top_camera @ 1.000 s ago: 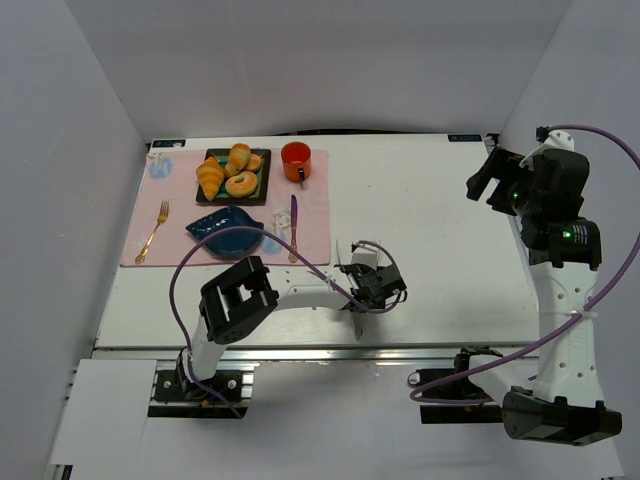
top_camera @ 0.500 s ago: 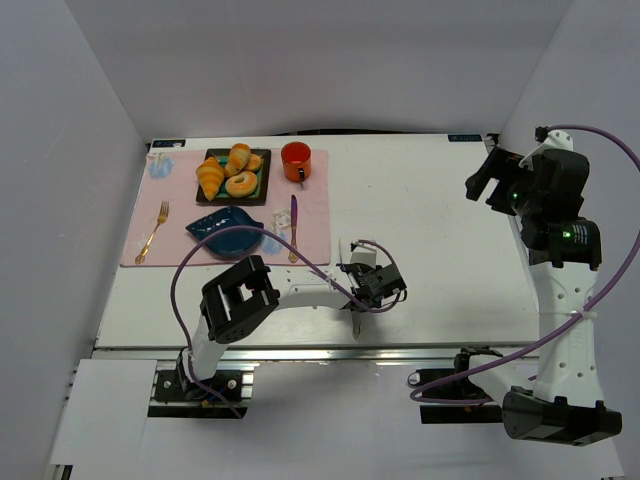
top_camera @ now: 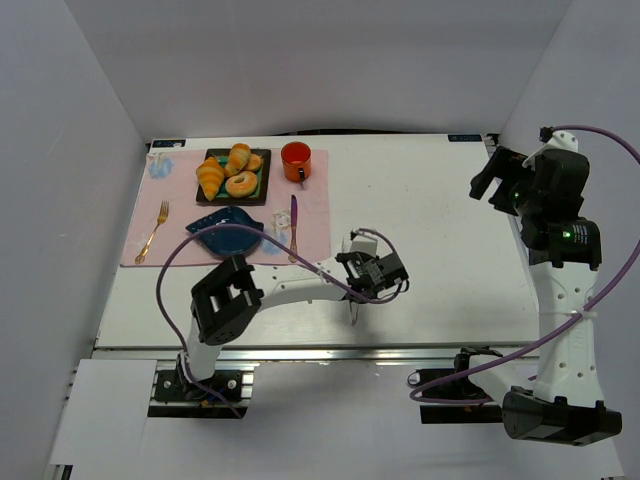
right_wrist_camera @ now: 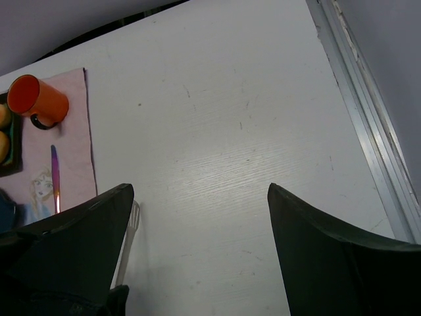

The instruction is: Place the bread

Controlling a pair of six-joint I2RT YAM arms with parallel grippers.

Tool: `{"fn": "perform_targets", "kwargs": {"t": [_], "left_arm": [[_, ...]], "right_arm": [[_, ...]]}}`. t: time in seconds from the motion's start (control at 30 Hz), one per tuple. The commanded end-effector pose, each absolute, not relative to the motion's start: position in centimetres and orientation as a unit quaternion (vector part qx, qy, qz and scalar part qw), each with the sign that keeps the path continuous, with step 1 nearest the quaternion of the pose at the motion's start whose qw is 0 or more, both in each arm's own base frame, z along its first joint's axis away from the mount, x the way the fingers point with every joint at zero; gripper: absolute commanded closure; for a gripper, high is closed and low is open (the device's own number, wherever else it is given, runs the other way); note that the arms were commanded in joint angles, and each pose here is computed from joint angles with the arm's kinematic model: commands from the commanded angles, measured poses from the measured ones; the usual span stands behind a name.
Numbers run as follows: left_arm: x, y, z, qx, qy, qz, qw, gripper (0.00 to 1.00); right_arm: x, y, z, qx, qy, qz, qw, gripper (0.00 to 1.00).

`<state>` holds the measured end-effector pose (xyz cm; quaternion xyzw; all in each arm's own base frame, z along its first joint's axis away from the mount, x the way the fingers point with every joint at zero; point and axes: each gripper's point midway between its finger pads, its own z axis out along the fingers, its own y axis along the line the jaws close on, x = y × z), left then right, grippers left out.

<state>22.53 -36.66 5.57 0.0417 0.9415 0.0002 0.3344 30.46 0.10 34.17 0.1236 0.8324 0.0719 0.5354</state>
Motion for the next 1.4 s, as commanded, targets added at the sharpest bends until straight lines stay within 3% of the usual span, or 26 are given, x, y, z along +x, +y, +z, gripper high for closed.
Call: {"fn": "perform_targets", "kwargs": {"t": [0.0, 0.37, 0.67, 0.9, 1.37], "left_arm": [[24.0, -36.5, 15.8, 0.01, 0.915, -0.061, 0.399, 0.41], [23.6, -34.2, 25.8, 0.0, 0.89, -0.106, 0.443, 0.44], [26.5, -23.2, 31.4, -0.079, 0.859, -0.031, 0.505, 0.45], [31.1, -15.6, 32.0, -0.129, 0.856, 0.038, 0.5, 0.41], [42.8, -9.5, 28.9, -0.126, 0.875, 0.107, 0.455, 0.37]], "right_arm": [[30.7, -1.3, 35.3, 0.15, 0.813, 0.048, 0.561, 0.11], [30.3, -1.5, 36.0, 0.167, 0.804, 0.052, 0.568, 0.11], [30.5, -0.4, 35.7, 0.149, 0.808, 0.078, 0.565, 0.11], [31.2, 0.3, 33.9, 0.14, 0.818, 0.092, 0.55, 0.11], [34.5, 2.8, 31.9, 0.112, 0.827, 0.16, 0.527, 0.11]]}}
